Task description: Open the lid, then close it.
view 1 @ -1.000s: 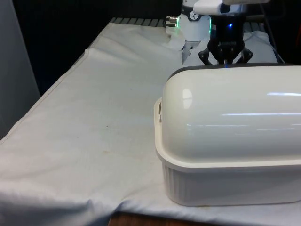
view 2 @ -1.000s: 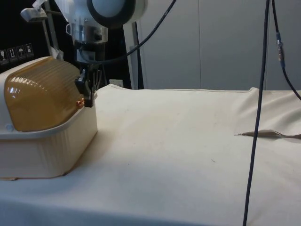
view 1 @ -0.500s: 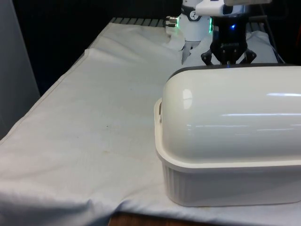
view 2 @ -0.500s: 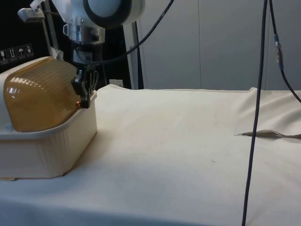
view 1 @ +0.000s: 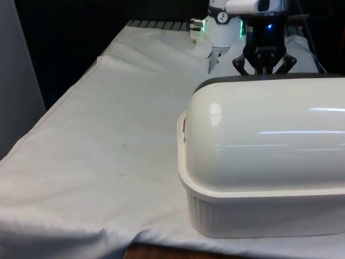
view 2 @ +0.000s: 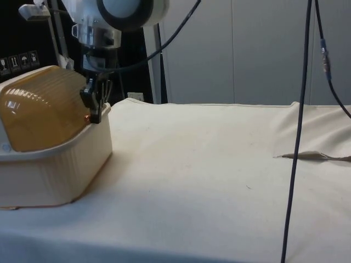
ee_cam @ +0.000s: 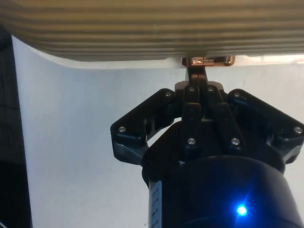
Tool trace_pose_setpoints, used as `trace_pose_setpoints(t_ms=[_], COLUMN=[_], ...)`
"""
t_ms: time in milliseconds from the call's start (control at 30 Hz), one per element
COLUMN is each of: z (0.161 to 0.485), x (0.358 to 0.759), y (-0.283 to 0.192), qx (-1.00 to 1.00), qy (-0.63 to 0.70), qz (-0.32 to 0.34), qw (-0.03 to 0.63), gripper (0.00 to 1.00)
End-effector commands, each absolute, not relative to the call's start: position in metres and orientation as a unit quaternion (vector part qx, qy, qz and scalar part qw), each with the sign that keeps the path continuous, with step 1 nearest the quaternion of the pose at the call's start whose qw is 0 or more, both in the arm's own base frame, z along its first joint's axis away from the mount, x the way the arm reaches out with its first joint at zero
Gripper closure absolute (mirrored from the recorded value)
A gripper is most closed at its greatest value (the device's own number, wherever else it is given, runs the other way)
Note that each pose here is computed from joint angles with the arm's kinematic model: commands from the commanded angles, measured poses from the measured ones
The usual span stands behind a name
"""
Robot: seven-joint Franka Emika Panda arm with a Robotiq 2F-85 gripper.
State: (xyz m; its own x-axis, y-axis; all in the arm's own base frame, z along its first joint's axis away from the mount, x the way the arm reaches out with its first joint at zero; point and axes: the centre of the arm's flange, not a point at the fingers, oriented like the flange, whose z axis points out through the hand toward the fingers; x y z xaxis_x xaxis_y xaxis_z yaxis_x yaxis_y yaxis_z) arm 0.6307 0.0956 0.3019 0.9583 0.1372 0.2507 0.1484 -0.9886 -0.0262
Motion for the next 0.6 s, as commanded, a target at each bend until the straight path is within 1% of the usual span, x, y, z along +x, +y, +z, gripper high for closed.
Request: trace_pose_setpoints(t_ms=[0,200,233,533,567], z=[0.3052,0.3105,0.3076,0.3146,0.3118], x=[0.6303,0.6289,0.6299,0.6264,0.6269], y=[0.098,0.0971,0.0959,0.0972,0.096], qx=[-0.988,-0.985,-0.986,-0.98,-0.981], qy=[-0.071,-0.072,-0.072,-0.072,-0.071], qz=[-0.138,-0.157,-0.149,-0.186,-0.179], qw=[0.025,0.025,0.023,0.026,0.023], gripper=[1.0,1.0,1.0,1.0,1.0])
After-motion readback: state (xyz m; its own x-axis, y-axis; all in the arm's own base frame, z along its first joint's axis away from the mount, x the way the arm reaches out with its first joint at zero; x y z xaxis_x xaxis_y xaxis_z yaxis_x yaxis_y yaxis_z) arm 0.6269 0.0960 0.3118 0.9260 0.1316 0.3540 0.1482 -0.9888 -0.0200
